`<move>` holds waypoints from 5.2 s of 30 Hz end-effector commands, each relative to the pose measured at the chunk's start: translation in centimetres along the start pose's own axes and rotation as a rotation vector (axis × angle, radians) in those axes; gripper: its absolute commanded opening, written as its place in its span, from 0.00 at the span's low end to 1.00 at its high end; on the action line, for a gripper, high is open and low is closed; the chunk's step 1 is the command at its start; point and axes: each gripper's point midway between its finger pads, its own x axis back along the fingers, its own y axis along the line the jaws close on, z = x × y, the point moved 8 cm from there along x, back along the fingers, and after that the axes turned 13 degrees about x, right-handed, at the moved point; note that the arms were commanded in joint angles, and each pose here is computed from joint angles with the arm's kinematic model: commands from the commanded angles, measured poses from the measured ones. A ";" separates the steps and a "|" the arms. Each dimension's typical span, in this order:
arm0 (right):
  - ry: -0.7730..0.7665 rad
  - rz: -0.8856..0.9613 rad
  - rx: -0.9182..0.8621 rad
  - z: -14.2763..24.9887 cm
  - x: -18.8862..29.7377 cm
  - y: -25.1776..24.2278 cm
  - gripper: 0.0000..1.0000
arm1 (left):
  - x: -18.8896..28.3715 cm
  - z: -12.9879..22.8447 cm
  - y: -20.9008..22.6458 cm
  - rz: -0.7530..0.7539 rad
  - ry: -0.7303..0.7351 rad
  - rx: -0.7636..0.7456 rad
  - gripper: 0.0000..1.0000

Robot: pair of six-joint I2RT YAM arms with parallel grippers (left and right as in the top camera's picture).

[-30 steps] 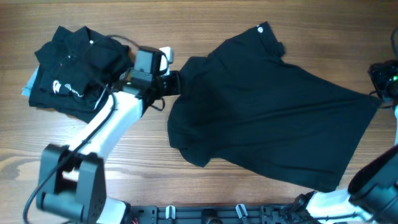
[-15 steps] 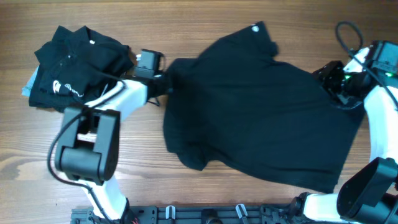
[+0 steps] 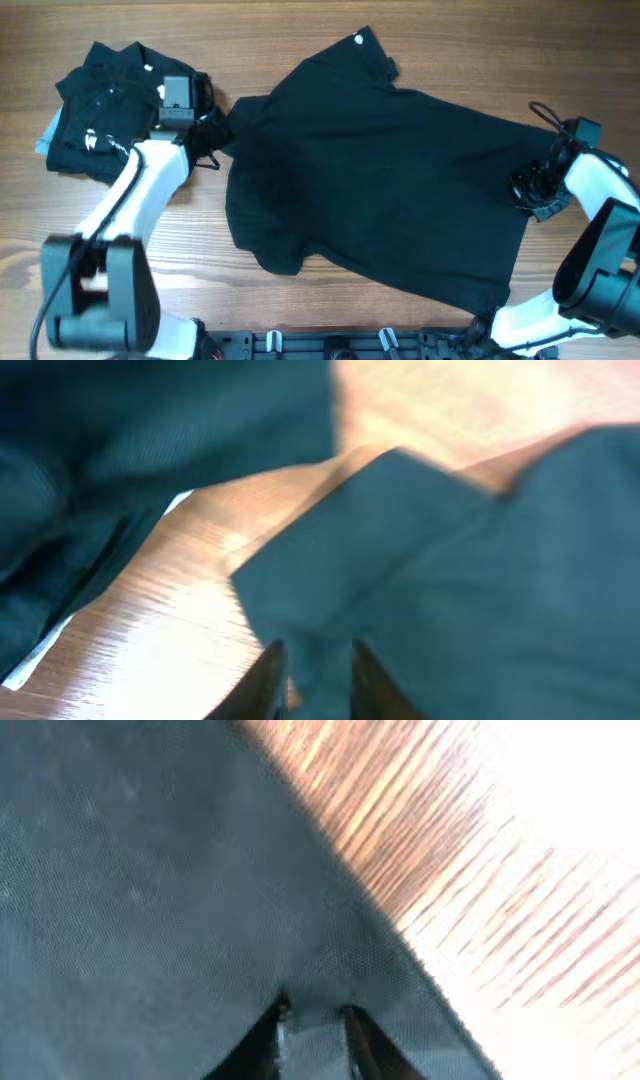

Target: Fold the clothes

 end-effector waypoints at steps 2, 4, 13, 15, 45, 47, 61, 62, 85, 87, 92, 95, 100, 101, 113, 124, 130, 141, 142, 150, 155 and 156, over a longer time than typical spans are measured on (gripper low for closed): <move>-0.027 0.180 -0.141 -1.3 -2.6 -4.4 0.14 | 1.7 1.1 -2.2 0.123 0.037 -0.041 0.29; -0.061 0.184 -0.201 -2.5 -2.2 -5.6 0.11 | 1.7 2.1 -3.2 0.142 0.051 -0.111 0.31; -0.244 -0.258 -0.051 -7.7 7.9 -2.3 0.40 | 2.2 5.0 -7.4 0.229 -0.008 -0.351 0.43; -0.279 -0.309 -0.034 -7.2 10.0 -1.9 0.44 | 2.2 4.9 -7.7 0.243 -0.022 -0.350 0.45; -0.143 -0.103 0.357 0.0 7.2 6.4 0.56 | -11.8 3.4 2.1 -0.113 0.071 -0.055 0.09; -0.113 0.002 0.239 -0.5 5.0 5.4 0.56 | -10.4 2.6 1.3 -0.084 0.045 -0.052 0.10; -0.066 0.185 -0.092 -5.9 -5.9 -1.6 0.04 | 1.6 0.0 -4.5 0.216 -0.077 -0.113 0.43; -0.092 0.177 -0.124 -7.0 -5.6 -2.4 0.04 | 1.6 0.7 -4.9 0.237 -0.046 -0.169 0.44; -0.219 -0.554 0.434 -1.8 16.8 7.1 0.39 | -10.9 10.7 -11.0 0.433 -0.005 -0.580 0.24; -0.196 -0.519 0.472 -0.9 16.3 7.7 0.39 | -12.6 10.0 -9.4 0.341 -0.026 -0.530 0.19; -0.216 -0.331 0.478 -1.3 14.7 7.6 0.45 | -14.1 4.5 -3.4 0.051 -0.138 -0.334 0.15; -0.181 -0.318 0.467 -1.6 13.5 7.8 0.46 | -14.1 2.9 -2.7 0.130 -0.079 -0.284 0.17; -0.076 -0.235 0.393 -2.0 10.1 7.5 0.47 | -11.0 1.4 -5.8 0.271 -0.085 -0.301 0.22; -0.045 -0.225 0.383 -1.9 9.5 7.4 0.47 | -10.0 1.3 -6.3 0.286 -0.093 -0.306 0.24; 0.091 -0.148 0.363 2.1 13.3 3.3 0.48 | 11.6 3.2 -3.6 0.219 0.022 -0.220 0.51; 0.186 -0.120 0.351 4.1 11.0 2.2 0.55 | 8.5 13.6 6.0 -0.165 0.577 0.068 0.48; 0.229 -0.093 0.264 5.9 6.6 1.1 0.61 | 5.1 16.5 8.6 -0.144 0.601 0.121 0.48; 0.235 -0.106 0.060 4.7 5.1 -4.9 0.62 | 1.0 17.9 9.7 -0.082 0.549 0.217 0.42; 0.238 -0.106 0.056 4.7 5.1 -5.0 0.62 | 0.9 17.8 9.7 -0.079 0.548 0.216 0.40; 0.299 -0.093 0.050 5.8 5.0 -5.3 0.63 | 1.3 18.3 9.5 -0.063 0.606 0.233 0.05; 0.330 -0.030 -0.044 7.8 2.7 -6.2 0.63 | 1.3 17.9 9.1 -0.050 0.598 0.230 0.04; 0.325 0.003 -0.063 7.9 2.4 -6.6 0.64 | 1.3 17.9 9.1 -0.049 0.598 0.230 0.04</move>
